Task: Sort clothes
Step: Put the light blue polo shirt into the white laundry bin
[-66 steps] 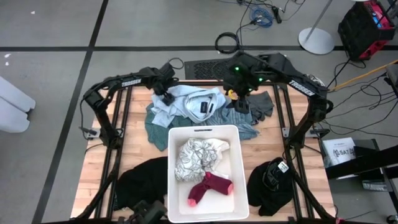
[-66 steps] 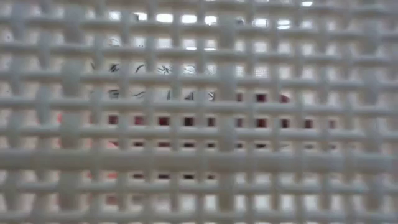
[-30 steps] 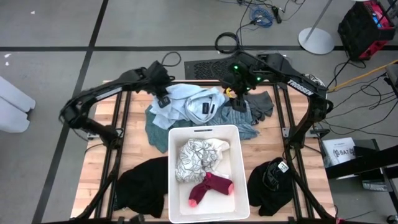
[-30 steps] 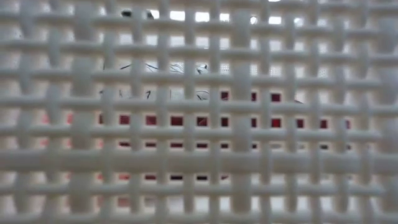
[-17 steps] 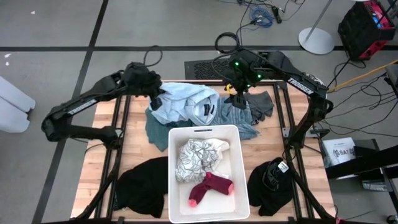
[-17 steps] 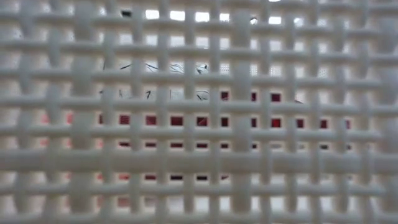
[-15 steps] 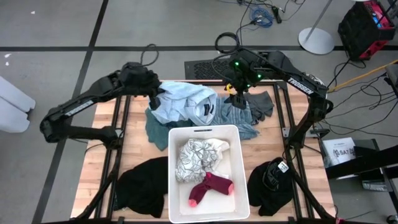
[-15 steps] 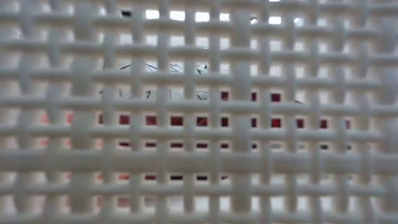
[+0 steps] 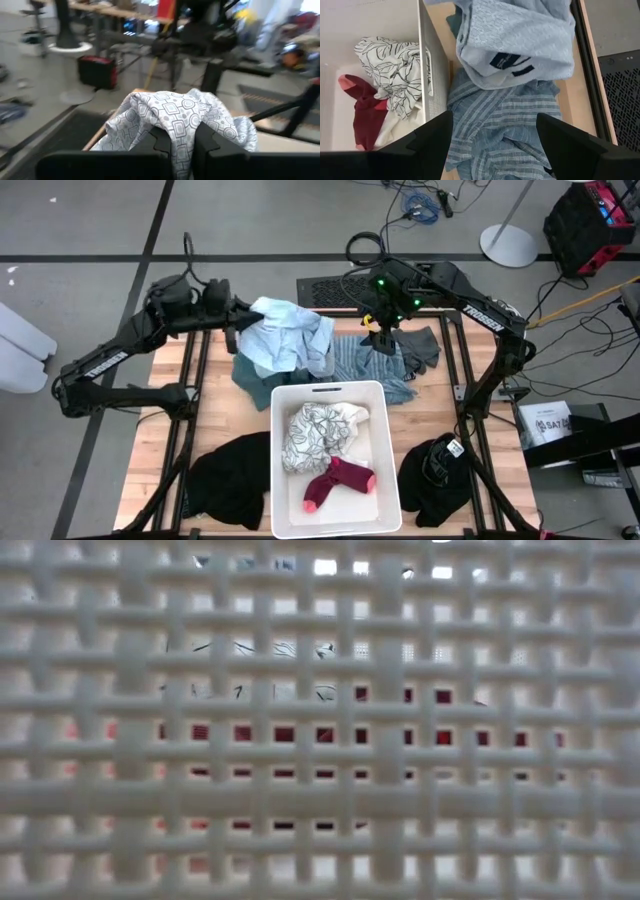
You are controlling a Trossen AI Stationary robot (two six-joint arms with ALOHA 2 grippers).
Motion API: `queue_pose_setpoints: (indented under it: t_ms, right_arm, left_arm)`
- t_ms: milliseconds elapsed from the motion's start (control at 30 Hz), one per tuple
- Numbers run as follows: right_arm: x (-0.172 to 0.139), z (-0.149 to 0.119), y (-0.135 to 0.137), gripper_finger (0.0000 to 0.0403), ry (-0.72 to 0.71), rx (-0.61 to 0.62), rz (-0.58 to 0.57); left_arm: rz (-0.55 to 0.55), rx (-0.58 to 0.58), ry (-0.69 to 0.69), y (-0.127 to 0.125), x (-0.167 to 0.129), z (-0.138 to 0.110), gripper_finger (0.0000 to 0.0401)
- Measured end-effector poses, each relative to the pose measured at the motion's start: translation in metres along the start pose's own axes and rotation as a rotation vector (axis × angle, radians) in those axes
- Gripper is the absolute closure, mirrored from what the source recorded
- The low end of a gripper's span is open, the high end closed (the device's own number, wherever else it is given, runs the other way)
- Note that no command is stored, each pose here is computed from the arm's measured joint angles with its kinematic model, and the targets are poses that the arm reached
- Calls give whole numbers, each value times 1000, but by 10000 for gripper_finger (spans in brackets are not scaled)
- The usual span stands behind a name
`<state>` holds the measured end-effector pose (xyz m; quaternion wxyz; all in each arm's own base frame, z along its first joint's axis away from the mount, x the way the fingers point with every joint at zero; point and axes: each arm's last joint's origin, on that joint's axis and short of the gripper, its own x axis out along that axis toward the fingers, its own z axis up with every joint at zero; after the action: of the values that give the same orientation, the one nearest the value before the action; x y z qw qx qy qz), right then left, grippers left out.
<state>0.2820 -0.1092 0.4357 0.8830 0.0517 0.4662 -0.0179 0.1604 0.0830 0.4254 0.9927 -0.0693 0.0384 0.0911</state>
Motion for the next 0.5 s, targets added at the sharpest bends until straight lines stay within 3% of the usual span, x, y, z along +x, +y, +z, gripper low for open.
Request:
queue_pose_setpoints:
  t_ms: [233,500]
  right_arm:
    - [0,4,0,129,-38,-40,-5]
    - [0,4,0,129,-43,-54,-4]
  left_arm:
    - [-83,-94,-198,-5,-3,21,370]
    - [-205,-55,-353,-12,-8,38,376]
